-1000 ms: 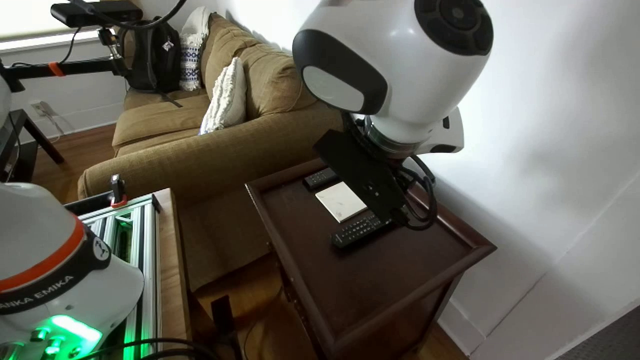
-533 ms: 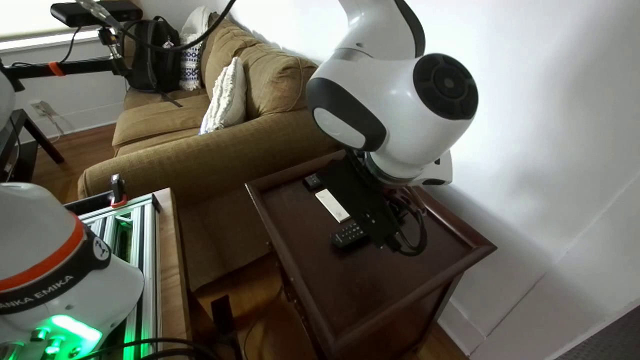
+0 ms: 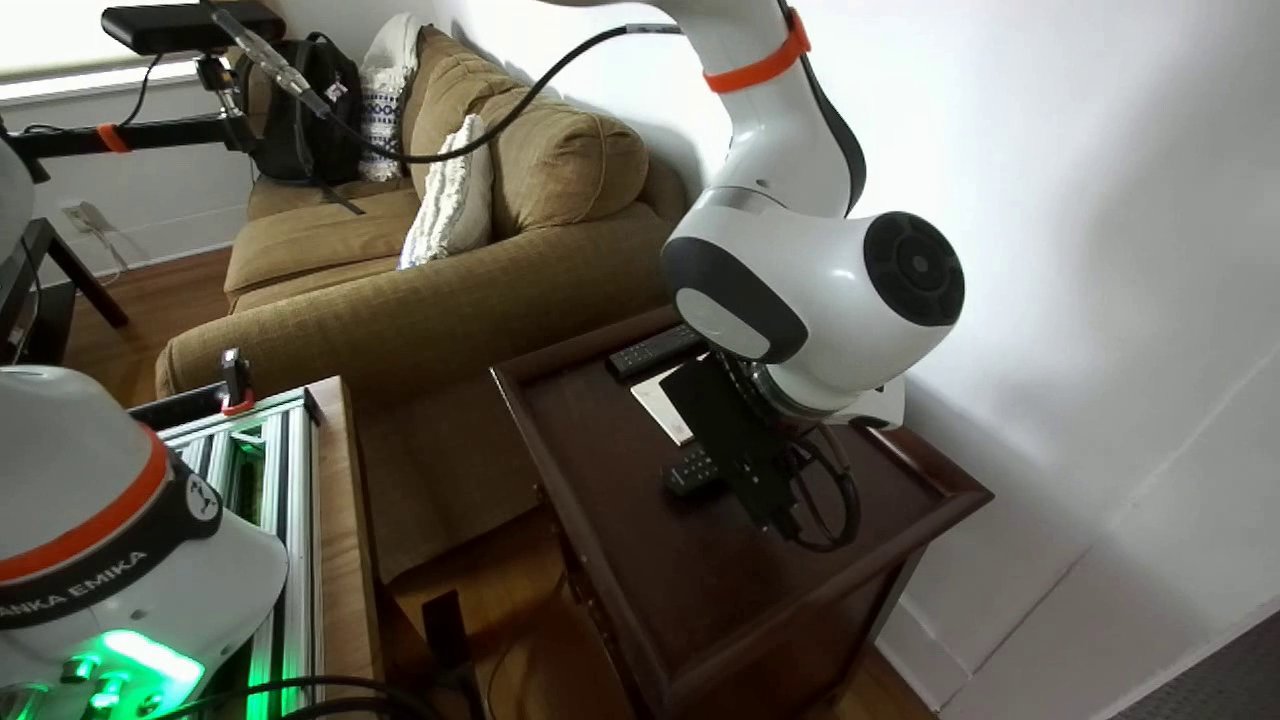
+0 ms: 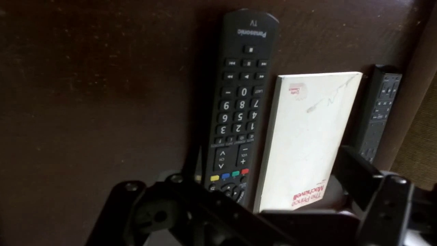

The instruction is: Flip the black remote control over on the table

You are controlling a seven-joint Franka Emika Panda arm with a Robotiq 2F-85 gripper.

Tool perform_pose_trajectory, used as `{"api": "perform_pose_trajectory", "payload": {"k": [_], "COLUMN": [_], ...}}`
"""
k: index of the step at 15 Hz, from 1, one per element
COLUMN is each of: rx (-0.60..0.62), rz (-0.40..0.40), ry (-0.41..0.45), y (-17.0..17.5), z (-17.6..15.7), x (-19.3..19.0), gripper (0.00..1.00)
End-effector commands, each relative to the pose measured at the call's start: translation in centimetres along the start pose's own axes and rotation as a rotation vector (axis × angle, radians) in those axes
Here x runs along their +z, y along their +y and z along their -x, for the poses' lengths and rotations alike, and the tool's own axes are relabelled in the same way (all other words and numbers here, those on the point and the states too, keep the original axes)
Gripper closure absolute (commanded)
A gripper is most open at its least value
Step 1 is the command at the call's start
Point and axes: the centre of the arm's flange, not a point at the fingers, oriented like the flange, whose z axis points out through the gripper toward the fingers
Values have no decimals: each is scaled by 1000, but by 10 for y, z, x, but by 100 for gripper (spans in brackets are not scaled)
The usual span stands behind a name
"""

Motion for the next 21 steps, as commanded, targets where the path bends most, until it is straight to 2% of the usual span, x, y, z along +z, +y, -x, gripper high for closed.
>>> {"api": "perform_pose_trajectory", "payload": {"k": [1,4,5,6,10,11,12,13,16,18,19,21], "rx": [40,53,59,64,79,82,85,85,84,81,81,81], "rz": [-18,-19,-19,-15,-14,-16,-23,-27,-49,-60,-64,-68], "ry": [-40,-69,-76,-83,-99,-101,-103,-104,-106,-108,-109,-108], "y": [18,24,25,27,34,36,37,37,37,35,35,37], "z": [-22,-30,-32,-33,-36,-36,-37,-37,-39,-41,-41,-42], "x": [25,39,42,45,51,52,53,55,58,59,59,60], "gripper": [0,0,7,26,58,43,19,19,1,38,40,55]}}
